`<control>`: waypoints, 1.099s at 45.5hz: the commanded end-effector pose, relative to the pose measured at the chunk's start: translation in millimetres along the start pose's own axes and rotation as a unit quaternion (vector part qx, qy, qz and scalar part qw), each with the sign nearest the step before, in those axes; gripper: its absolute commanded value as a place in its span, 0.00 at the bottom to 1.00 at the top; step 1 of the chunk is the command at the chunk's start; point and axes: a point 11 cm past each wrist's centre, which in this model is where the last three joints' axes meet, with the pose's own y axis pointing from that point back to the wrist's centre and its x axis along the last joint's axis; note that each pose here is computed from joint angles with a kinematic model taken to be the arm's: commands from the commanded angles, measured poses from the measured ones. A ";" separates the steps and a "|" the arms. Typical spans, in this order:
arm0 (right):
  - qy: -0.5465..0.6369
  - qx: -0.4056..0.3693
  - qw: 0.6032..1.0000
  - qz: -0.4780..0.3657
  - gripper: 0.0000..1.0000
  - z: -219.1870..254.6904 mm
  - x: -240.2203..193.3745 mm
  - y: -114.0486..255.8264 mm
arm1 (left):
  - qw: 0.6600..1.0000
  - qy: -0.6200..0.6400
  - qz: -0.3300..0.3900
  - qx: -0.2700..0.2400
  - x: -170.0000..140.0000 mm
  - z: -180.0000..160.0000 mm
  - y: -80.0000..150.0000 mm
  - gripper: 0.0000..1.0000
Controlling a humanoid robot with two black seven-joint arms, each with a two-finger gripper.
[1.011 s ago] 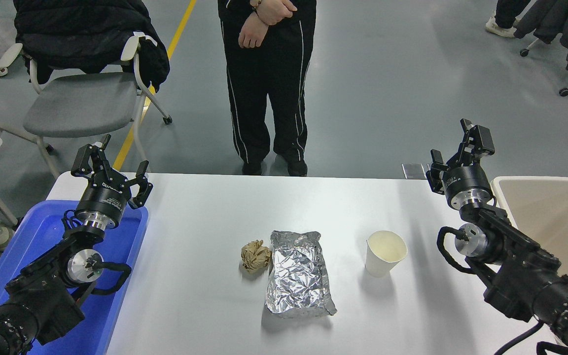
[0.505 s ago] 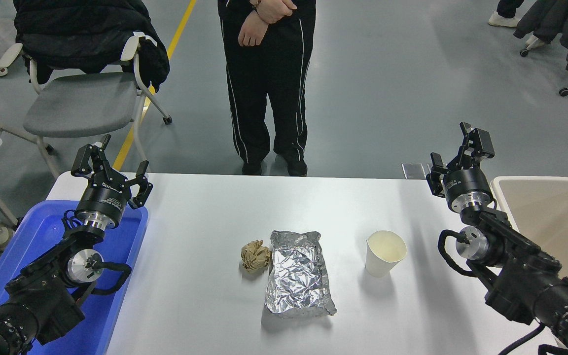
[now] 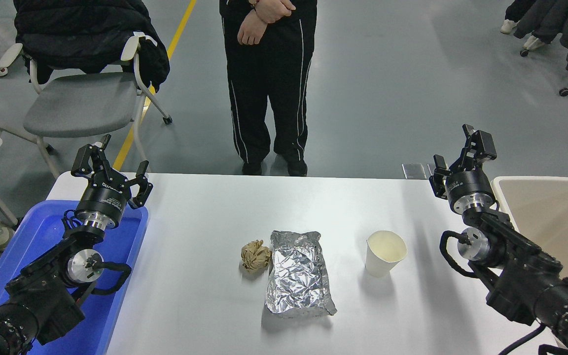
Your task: Dispose of the paper cup in the dustbin
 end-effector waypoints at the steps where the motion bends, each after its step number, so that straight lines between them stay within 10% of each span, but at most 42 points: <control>1: 0.001 0.000 1.000 0.000 1.00 -2.4 1.2 -1.7 | 1.000 0.000 0.000 0.000 0.0 0.0 0.0 1.00; 27: 0.239 -0.036 0.963 -0.121 1.00 -49.0 -19.6 -35.4 | 1.000 0.000 0.000 0.000 0.0 0.0 0.0 1.00; 50: 0.591 -0.121 0.730 -0.321 1.00 -135.9 -70.9 -63.3 | 1.000 0.000 0.000 0.000 0.0 0.0 0.0 1.00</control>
